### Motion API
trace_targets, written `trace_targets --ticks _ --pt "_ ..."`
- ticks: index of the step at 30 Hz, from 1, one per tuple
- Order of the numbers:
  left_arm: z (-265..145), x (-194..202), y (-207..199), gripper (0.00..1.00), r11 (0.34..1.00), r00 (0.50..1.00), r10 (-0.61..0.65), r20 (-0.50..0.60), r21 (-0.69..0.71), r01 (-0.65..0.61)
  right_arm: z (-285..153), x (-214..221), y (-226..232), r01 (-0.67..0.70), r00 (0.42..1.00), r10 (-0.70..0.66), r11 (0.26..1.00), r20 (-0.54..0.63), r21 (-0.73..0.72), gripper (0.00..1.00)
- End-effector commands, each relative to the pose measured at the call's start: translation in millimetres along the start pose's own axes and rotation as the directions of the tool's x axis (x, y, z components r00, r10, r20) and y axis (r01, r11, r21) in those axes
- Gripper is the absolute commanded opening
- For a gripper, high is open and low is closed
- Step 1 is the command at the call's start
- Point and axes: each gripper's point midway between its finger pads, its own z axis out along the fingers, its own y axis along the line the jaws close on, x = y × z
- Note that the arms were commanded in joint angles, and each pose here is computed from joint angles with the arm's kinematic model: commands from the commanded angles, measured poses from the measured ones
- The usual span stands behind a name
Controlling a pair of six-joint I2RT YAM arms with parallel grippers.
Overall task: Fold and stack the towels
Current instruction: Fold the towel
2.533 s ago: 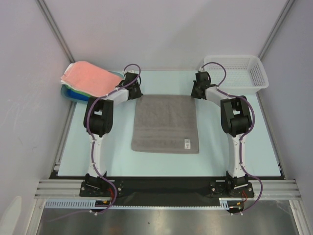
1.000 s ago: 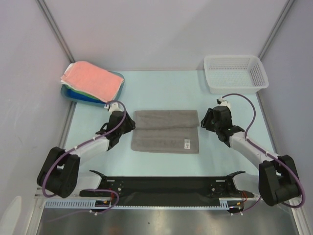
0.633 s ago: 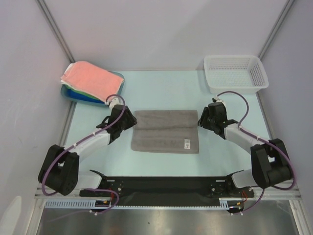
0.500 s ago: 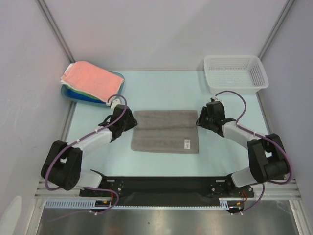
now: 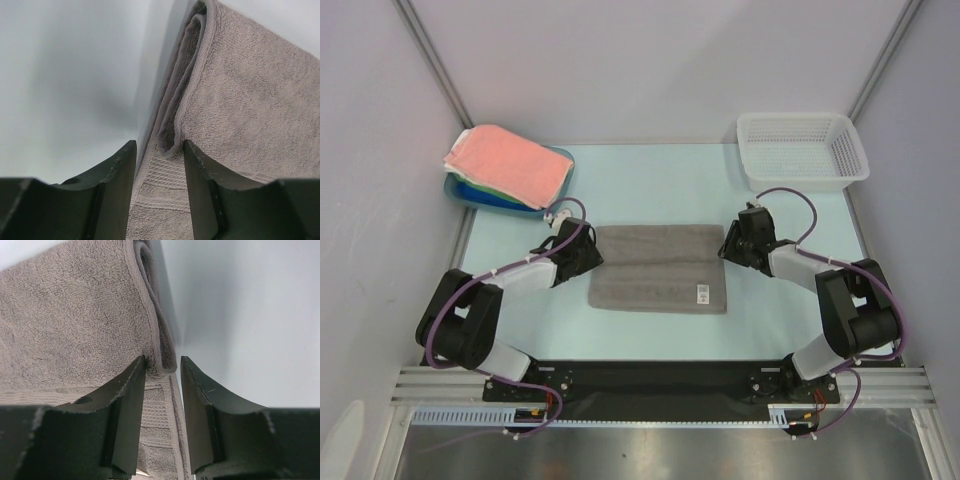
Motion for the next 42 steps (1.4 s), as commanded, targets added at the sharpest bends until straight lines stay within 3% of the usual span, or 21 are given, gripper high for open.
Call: trace_targets --ticks 1,16,24,34,42 --pt "0 -5 -13 0.47 0.999 1.000 -0.018 0.012 0.044 0.017 2 -9 5 -0.020 0.999 0.021 0.999 0.037 -0.027 0.39" --pt "-4 -11 -21 0.32 0.998 1.000 -0.012 0.027 0.070 0.010 -1 -8 7 -0.031 0.999 0.033 0.999 0.033 -0.037 0.35" --pt "-5 -14 -27 0.27 0.995 1.000 -0.012 0.028 0.095 0.009 -2 -9 9 -0.040 0.999 0.042 0.998 0.030 -0.045 0.25" --pt "-8 -24 -36 0.01 0.993 0.999 0.010 0.045 0.114 -0.016 -10 -13 13 -0.036 0.999 0.038 0.998 0.029 -0.047 0.03" --pt "-28 -45 -48 0.00 0.990 0.996 0.022 0.081 0.134 -0.033 -33 -32 24 -0.013 0.998 0.017 0.997 0.066 -0.070 0.00"
